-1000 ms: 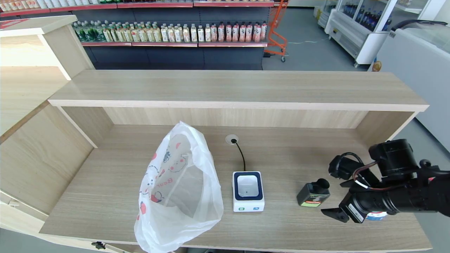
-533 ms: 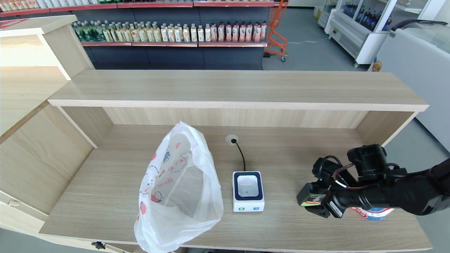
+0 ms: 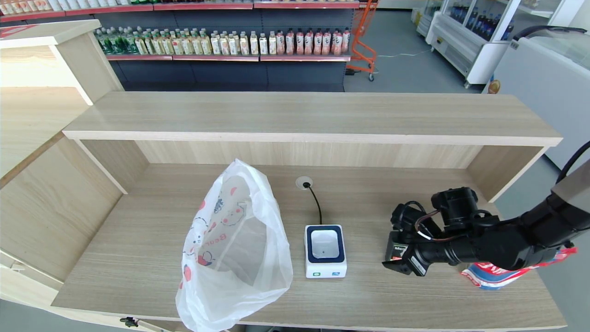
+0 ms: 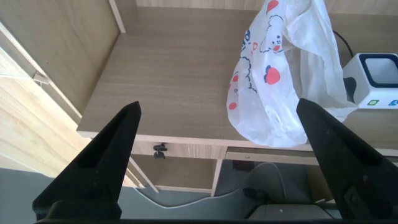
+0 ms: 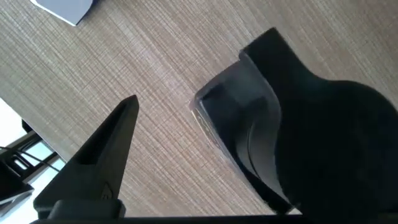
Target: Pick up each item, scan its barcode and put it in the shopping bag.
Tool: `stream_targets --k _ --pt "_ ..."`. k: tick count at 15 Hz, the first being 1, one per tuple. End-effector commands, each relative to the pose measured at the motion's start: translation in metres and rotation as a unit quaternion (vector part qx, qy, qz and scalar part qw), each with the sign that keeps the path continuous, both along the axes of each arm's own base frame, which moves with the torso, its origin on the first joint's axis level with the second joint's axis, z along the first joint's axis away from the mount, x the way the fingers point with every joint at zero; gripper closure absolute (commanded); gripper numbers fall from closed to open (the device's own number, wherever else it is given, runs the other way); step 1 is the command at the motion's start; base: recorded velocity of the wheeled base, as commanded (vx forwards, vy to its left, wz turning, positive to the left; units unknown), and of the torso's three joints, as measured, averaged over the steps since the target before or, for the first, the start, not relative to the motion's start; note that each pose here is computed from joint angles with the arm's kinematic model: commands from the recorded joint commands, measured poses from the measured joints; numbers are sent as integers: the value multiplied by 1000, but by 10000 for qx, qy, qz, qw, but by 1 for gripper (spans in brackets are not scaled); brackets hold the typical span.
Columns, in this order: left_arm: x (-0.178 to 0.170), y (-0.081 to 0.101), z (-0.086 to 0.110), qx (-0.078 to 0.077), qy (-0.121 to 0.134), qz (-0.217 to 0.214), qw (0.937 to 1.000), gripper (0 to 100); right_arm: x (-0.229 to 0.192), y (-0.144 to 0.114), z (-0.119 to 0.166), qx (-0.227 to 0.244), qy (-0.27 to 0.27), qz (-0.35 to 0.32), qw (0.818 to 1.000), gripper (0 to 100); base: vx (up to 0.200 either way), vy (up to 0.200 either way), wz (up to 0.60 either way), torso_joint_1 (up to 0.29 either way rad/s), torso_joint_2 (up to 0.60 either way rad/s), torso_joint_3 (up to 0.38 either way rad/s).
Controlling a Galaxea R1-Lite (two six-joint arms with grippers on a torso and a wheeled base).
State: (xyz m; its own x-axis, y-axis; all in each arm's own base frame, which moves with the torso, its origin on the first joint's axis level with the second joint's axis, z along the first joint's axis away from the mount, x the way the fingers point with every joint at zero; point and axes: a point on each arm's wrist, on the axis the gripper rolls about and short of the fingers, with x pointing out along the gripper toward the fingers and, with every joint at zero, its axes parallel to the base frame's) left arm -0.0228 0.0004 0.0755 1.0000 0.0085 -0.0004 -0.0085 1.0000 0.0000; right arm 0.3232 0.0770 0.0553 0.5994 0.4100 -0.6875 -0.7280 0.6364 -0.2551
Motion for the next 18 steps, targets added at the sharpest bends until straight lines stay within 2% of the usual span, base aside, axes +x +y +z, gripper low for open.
stream_targets --k 1,9,13,14,15,16,18 --pt "0 0 0 -8 -2 3 10000 0 4 8 -3 7 -5 111 9999 100 0 0 0 0 0 0" --pt "0 0 0 0 -2 3 10000 0 -4 11 13 150 -308 132 9993 100 0 0 0 0 0 0" --pt "0 0 0 -8 -2 3 10000 0 -39 0 72 1237 -725 -661 9875 100 0 0 0 0 0 0" --pt "0 0 0 -8 -2 3 10000 0 -52 -8 87 1353 -969 -732 9833 100 0 0 0 0 0 0" --pt "0 0 0 0 -2 3 10000 0 -73 -15 102 1365 -1377 -687 9786 100 0 0 0 0 0 0" --pt "0 0 0 0 -2 3 10000 0 -85 -18 105 1242 -1600 -575 9776 100 0 0 0 0 0 0" --pt "0 0 0 0 -2 3 10000 0 -111 -25 104 549 -2467 20 9675 100 0 0 0 0 0 0"
